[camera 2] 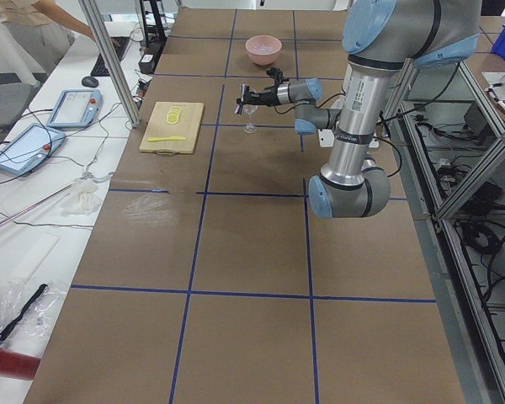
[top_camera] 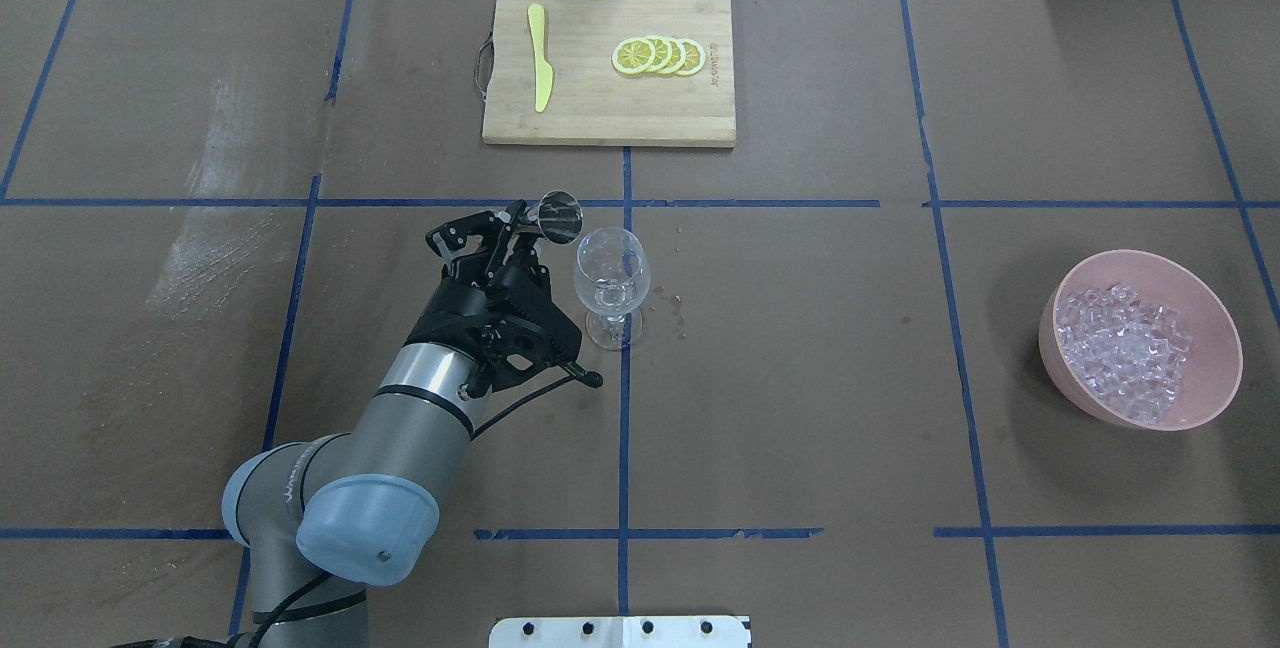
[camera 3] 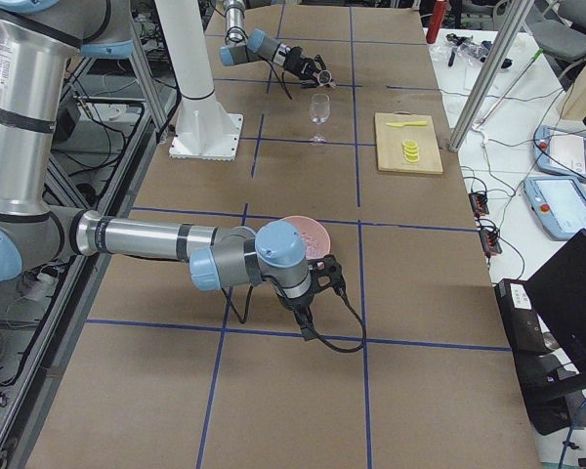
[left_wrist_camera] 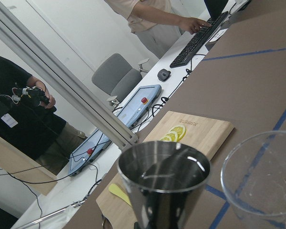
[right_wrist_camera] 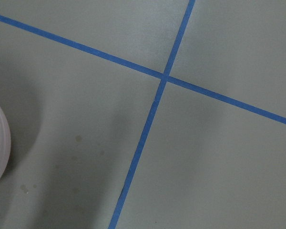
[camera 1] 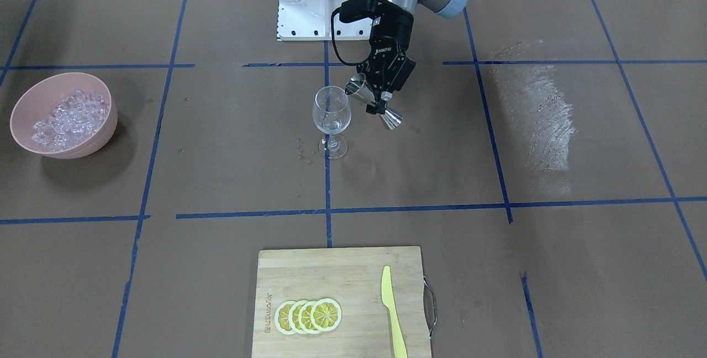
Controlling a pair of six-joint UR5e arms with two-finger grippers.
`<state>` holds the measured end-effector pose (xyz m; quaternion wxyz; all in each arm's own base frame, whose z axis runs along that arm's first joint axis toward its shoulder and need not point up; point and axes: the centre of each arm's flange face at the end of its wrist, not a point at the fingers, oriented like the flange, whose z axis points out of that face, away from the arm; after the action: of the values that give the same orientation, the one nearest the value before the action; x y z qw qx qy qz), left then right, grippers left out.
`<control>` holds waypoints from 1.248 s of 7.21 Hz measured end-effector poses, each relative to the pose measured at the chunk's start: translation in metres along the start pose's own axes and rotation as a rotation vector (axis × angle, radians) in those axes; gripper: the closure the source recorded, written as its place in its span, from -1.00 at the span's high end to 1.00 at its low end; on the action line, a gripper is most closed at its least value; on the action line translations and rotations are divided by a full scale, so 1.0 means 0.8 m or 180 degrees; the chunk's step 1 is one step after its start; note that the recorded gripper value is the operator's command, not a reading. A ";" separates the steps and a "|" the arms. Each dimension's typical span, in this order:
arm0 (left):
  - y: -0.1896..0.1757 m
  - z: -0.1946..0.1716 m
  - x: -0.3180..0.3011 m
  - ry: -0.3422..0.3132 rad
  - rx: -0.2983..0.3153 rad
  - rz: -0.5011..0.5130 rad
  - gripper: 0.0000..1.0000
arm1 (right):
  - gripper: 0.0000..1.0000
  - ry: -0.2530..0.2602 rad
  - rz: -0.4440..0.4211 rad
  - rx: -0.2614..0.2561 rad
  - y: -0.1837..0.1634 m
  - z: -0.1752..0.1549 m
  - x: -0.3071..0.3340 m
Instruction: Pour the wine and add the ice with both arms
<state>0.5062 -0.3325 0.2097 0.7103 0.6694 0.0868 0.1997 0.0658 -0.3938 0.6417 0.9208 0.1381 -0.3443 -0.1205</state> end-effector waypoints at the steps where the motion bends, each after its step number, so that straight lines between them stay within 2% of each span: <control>1: -0.002 -0.001 -0.003 -0.0073 0.0000 0.0271 -1.00 | 1.00 -0.0001 0.0003 -0.0003 0.000 0.001 0.000; 3: -0.006 -0.002 -0.006 -0.0209 -0.0013 0.0694 -1.00 | 1.00 -0.0004 0.0011 -0.0011 0.002 0.002 0.002; 9: -0.021 -0.005 -0.016 -0.0484 -0.0081 0.1527 -1.00 | 1.00 -0.0011 0.0040 -0.0034 0.010 0.005 0.004</control>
<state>0.4955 -0.3344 0.1910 0.6554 0.6749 -0.1307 0.3127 0.0665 -0.3883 0.6488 0.9217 0.1309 -0.3461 -0.1168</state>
